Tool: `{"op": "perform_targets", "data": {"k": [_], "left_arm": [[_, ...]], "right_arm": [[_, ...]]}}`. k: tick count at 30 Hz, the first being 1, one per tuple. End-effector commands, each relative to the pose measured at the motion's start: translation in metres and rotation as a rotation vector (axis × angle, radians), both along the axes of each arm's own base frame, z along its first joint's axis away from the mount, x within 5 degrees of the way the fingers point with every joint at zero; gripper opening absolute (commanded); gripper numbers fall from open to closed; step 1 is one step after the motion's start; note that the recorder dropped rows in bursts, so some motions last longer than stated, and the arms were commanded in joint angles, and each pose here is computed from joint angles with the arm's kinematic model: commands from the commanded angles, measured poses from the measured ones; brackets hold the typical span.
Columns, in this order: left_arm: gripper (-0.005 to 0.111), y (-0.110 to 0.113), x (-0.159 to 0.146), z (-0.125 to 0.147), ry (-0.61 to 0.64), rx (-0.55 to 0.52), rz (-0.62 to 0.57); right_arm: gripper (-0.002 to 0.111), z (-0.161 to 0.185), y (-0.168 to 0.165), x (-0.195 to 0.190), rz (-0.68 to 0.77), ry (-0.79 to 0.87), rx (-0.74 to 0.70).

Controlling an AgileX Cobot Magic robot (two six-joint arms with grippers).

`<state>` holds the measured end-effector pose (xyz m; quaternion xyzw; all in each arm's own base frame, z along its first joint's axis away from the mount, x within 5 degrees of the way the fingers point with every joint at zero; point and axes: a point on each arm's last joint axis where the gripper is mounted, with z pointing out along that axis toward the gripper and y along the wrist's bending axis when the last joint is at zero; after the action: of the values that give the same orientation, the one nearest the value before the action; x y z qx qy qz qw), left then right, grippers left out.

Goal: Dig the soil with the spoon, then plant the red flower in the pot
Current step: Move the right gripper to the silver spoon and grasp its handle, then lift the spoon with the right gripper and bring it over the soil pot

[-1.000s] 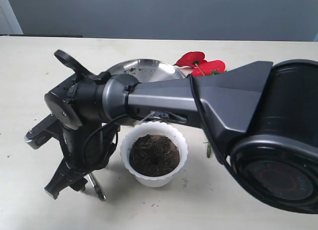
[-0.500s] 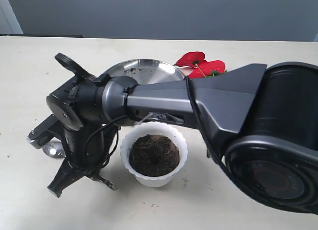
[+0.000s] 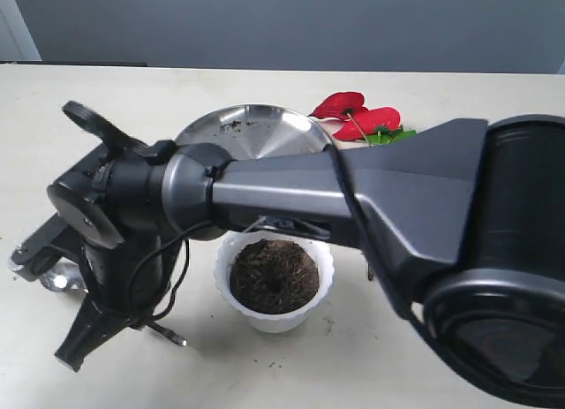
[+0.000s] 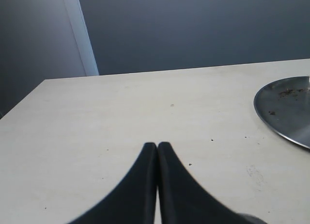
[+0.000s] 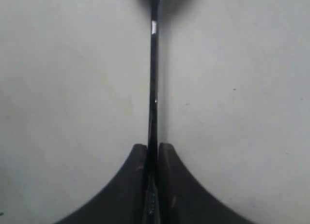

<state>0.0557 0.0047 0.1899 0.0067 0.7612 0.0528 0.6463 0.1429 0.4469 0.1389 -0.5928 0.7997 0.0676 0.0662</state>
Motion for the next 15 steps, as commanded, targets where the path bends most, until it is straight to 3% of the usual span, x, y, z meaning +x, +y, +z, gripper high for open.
{"op": "perform_targets", "data": {"k": [1, 9, 15], "left_arm": [[0.000, -0.001, 0.000, 0.002, -0.016, -0.009, -0.008], [0.000, -0.001, 0.000, 0.002, -0.016, -0.009, -0.008], [0.000, -0.001, 0.000, 0.002, -0.016, -0.009, -0.008]], "right_arm": [[-0.001, 0.050, 0.000, 0.003, 0.022, -0.088, 0.139], [-0.001, 0.103, -0.010, 0.006, 0.046, -0.206, 0.239], [-0.001, 0.129, -0.029, 0.021, 0.072, -0.431, 0.139]]}}
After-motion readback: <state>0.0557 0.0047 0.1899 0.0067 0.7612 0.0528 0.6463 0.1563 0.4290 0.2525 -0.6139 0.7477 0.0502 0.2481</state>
